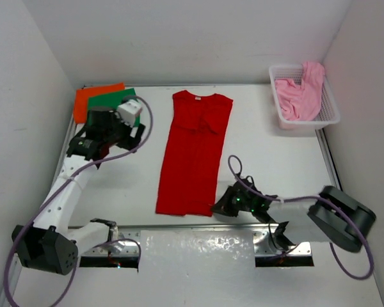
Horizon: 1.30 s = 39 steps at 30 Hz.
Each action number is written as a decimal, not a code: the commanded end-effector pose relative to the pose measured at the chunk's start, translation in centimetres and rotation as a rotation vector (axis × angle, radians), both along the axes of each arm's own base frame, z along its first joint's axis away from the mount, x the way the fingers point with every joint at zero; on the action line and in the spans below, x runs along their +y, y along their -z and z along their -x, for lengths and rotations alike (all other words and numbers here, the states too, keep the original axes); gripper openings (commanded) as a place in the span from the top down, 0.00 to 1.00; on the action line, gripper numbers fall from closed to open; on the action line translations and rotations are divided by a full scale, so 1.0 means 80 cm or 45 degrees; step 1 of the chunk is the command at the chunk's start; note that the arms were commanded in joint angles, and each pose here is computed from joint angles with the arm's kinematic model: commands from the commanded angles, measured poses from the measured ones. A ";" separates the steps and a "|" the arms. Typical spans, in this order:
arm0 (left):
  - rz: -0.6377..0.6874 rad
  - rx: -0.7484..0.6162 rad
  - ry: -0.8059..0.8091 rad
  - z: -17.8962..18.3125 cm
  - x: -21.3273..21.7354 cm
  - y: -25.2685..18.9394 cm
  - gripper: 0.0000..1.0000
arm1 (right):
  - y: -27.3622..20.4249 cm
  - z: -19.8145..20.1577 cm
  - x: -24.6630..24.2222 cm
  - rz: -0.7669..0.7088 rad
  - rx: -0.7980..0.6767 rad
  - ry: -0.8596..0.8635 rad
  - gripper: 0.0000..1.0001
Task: Fold and stack the t-shirts
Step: Rotate the tshirt 90 degrees, then grab the bottom of the folded rectangular tshirt with both arms
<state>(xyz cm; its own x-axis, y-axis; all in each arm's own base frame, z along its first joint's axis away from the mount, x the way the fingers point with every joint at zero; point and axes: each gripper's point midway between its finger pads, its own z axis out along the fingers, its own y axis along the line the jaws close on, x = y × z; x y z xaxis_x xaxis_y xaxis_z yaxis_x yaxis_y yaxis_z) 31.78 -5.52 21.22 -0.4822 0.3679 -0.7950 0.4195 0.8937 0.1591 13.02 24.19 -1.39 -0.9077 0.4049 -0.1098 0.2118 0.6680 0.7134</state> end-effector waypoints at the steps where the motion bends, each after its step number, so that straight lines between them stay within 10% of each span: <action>1: -0.124 0.020 0.337 0.020 -0.070 0.006 0.22 | 0.056 0.050 -0.083 0.305 0.101 -0.082 1.00; 6: -0.322 -0.039 0.813 0.074 -0.137 0.029 0.29 | 0.052 0.060 -0.101 0.342 0.071 -0.151 1.00; 11: -0.696 -0.179 1.632 0.174 -0.145 0.096 0.30 | 0.033 0.058 -0.098 0.388 0.022 -0.298 0.63; 15: -0.983 -0.441 2.192 0.219 -0.139 0.153 0.30 | 0.005 0.037 -0.085 0.372 -0.062 -0.304 0.59; 22: -0.973 -0.645 2.233 0.220 -0.179 0.211 0.39 | -0.016 0.017 -0.061 0.309 -0.123 -0.315 0.61; 31: -0.856 -0.473 2.331 0.239 -0.188 0.258 0.42 | -0.012 0.011 -0.042 0.272 -0.079 -0.345 0.63; 34: -0.853 -0.403 2.343 0.240 -0.186 0.267 0.60 | -0.009 0.013 -0.039 0.263 -0.057 -0.359 0.65; 37: -0.814 -0.377 2.359 0.247 -0.187 0.263 1.00 | -0.008 0.013 -0.038 0.260 -0.046 -0.358 0.72; 39: -0.782 -0.390 2.331 0.248 -0.190 0.257 1.00 | -0.008 0.011 -0.035 0.249 -0.051 -0.355 0.83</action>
<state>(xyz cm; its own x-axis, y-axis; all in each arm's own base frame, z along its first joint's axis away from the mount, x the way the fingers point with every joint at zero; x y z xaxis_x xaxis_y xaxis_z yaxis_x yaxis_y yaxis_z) 12.91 -19.98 -0.20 0.8626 0.4123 -0.2931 0.5054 -0.7276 0.4639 11.41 21.08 -0.95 -0.9780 0.1059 -0.1795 -0.0153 0.8225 0.5685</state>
